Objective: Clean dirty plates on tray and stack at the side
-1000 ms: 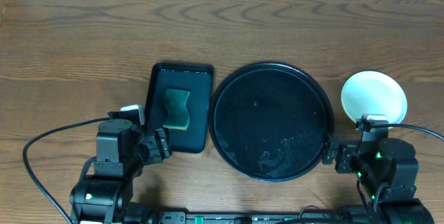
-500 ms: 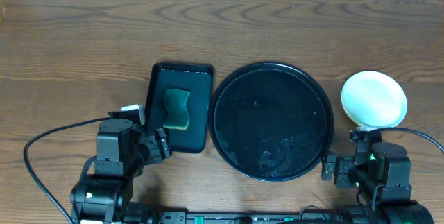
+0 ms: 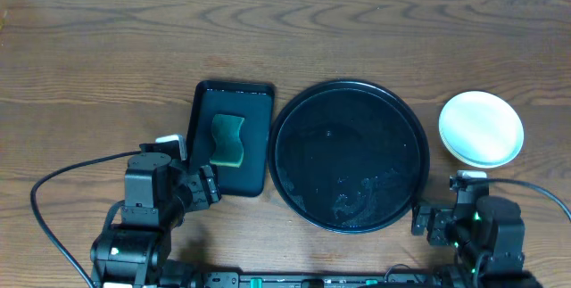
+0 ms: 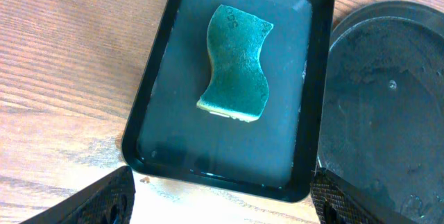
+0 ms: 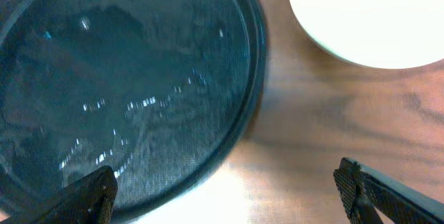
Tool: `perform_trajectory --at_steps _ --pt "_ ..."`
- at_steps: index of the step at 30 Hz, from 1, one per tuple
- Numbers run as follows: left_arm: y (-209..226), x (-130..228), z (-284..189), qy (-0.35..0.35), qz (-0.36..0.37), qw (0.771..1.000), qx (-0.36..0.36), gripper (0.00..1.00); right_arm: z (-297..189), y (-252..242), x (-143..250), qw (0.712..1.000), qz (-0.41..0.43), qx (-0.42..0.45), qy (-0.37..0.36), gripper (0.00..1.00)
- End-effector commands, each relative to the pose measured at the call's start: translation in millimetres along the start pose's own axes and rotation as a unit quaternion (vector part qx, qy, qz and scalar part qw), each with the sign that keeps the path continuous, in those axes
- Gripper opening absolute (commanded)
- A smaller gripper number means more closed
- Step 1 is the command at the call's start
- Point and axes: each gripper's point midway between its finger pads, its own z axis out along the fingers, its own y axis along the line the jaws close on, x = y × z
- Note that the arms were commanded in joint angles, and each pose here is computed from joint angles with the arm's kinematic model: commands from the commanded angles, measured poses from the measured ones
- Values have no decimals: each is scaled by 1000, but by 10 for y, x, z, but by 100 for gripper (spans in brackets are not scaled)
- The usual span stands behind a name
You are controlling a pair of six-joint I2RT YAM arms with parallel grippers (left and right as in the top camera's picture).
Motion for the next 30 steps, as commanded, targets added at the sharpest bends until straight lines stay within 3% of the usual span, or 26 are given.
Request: perform_trajectory --at_steps 1,9,17,22,30 --pt "21 21 18 2 -6 1000 -5 82 13 33 -155 997 0 -14 -74 99" --pt "22 21 18 2 -6 1000 -5 82 14 145 -782 952 -16 -52 -301 99" --pt "21 21 18 2 -6 1000 -5 82 -48 227 -1027 915 -27 -74 -395 99" --pt "22 21 18 2 -6 1000 -5 82 43 138 -1014 908 -15 -51 -415 99" --pt "22 21 18 2 -6 1000 -5 82 294 25 -776 936 -18 -18 -352 99"
